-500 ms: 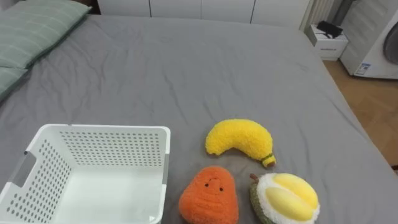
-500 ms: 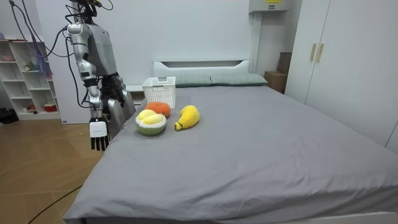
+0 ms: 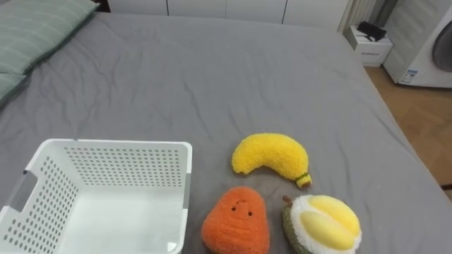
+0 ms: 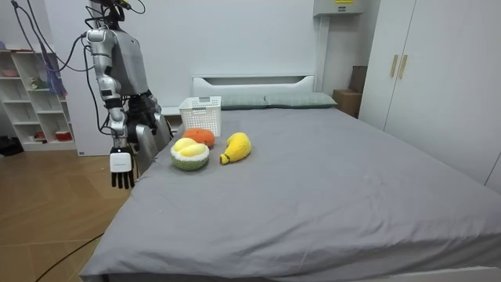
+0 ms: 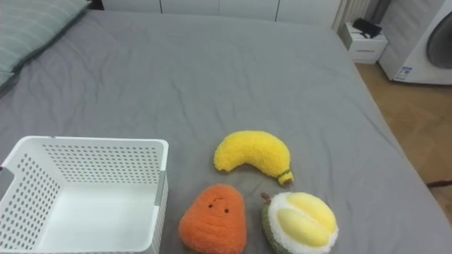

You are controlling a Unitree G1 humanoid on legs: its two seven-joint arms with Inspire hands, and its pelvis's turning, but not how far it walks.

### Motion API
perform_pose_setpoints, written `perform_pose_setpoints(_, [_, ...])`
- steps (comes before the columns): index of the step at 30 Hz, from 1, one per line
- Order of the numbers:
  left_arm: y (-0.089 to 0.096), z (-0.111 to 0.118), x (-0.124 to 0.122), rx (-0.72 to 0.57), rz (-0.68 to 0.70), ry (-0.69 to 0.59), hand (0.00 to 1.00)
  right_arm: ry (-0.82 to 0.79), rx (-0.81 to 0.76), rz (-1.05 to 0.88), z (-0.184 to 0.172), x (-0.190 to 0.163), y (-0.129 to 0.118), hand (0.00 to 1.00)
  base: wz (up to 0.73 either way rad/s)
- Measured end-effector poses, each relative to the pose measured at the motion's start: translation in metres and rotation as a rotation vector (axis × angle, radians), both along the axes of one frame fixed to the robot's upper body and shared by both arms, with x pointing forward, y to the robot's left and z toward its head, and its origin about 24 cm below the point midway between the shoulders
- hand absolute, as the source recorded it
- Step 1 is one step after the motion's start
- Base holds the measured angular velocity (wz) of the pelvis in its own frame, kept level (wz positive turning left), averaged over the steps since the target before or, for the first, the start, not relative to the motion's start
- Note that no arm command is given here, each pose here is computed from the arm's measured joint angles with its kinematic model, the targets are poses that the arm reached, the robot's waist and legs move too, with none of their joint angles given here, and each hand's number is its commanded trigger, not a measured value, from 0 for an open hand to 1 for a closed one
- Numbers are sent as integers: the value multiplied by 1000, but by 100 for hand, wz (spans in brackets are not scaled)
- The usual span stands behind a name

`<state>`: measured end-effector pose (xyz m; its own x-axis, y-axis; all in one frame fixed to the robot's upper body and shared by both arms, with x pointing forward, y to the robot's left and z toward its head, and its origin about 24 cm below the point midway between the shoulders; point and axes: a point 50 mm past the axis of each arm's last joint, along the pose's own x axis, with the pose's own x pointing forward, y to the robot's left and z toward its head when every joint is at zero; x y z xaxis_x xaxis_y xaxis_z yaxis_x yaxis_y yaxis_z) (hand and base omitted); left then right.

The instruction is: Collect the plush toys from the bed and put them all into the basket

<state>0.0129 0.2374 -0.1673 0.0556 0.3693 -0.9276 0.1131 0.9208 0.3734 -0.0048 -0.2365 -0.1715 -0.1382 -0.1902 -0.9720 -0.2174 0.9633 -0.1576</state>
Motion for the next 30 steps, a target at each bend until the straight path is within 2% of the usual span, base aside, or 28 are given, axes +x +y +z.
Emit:
perform_pose_setpoints(9, [3, 0, -8, 6, 35, 13, 0, -20, -16, -149, 0, -4, -1, 0, 0])
perform_pose_setpoints(15, [12, 3, -19, 29, 141, 12, 0, -53, -94, -521, 4, -19, -11, 0, 1])
perform_pose_setpoints(21, [25, 7, -24, 64, 203, 2, 0, -143, -212, -815, 13, -21, -41, 0, -3])
perform_pose_setpoints(25, [40, 12, -20, 98, 204, -22, 0, -251, -271, -887, 20, -1, -63, 0, -12])
perform_pose_setpoints(30, [44, 13, -12, 122, 185, -56, 0, -449, -343, -879, 34, 45, -87, 0, -9])
